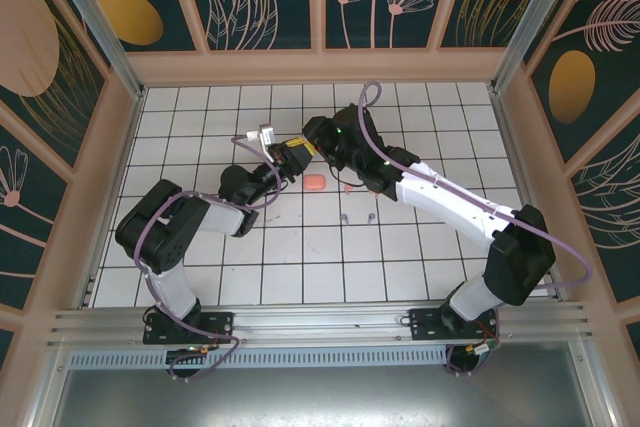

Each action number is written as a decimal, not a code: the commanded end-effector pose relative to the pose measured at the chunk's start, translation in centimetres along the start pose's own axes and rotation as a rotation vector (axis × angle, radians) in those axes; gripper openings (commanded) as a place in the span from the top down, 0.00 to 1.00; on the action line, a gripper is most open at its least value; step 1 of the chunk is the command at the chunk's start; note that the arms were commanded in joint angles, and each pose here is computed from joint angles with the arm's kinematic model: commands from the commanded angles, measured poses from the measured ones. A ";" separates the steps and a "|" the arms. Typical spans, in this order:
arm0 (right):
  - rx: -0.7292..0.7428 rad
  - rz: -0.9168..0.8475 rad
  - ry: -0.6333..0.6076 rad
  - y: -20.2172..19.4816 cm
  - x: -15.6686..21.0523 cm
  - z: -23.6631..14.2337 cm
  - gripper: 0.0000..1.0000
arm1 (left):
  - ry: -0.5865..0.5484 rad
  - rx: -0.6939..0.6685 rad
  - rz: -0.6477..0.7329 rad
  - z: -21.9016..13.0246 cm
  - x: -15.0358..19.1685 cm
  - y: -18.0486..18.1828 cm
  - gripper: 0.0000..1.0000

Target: Insert wireless bluetooth earbuds into charging case

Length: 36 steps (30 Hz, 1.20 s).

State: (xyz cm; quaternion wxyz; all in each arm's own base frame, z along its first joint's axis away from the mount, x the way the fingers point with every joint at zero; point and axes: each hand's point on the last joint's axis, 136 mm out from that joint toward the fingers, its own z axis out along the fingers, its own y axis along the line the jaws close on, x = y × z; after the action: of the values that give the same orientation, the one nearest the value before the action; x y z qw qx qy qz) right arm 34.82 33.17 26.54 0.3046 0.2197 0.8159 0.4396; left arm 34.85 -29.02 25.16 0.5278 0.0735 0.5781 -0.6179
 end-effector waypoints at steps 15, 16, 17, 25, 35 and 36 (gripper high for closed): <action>-0.058 0.002 0.030 2.2 1.4 -0.5 0.70 | -0.207 0.074 -0.024 -0.1 -4.1 -1.1 0.80; -0.058 0.001 0.029 2.3 1.4 -0.5 0.70 | -0.205 0.077 -0.023 0.0 -4.1 -1.2 0.85; -0.058 0.001 0.027 2.3 1.3 -0.6 0.70 | -0.203 0.080 -0.023 0.0 -4.0 -1.3 0.90; -0.068 -0.005 -0.006 2.7 0.4 -1.3 0.61 | -0.186 0.085 -0.033 -0.1 -3.8 -1.5 1.00; -0.092 -0.103 -0.136 4.0 -3.8 -6.2 0.29 | -0.109 0.056 -0.021 0.3 -3.2 -1.8 1.00; -0.092 -0.115 -0.147 3.8 -4.2 -6.8 0.29 | -0.092 0.055 -0.018 0.3 -3.0 -1.9 1.00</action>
State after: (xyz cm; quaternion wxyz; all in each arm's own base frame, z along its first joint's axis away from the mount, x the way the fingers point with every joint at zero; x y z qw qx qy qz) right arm 33.99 30.82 30.54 0.3546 0.2025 0.7997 0.4402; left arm 36.20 -28.51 24.84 0.5180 0.0283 0.5813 -0.6268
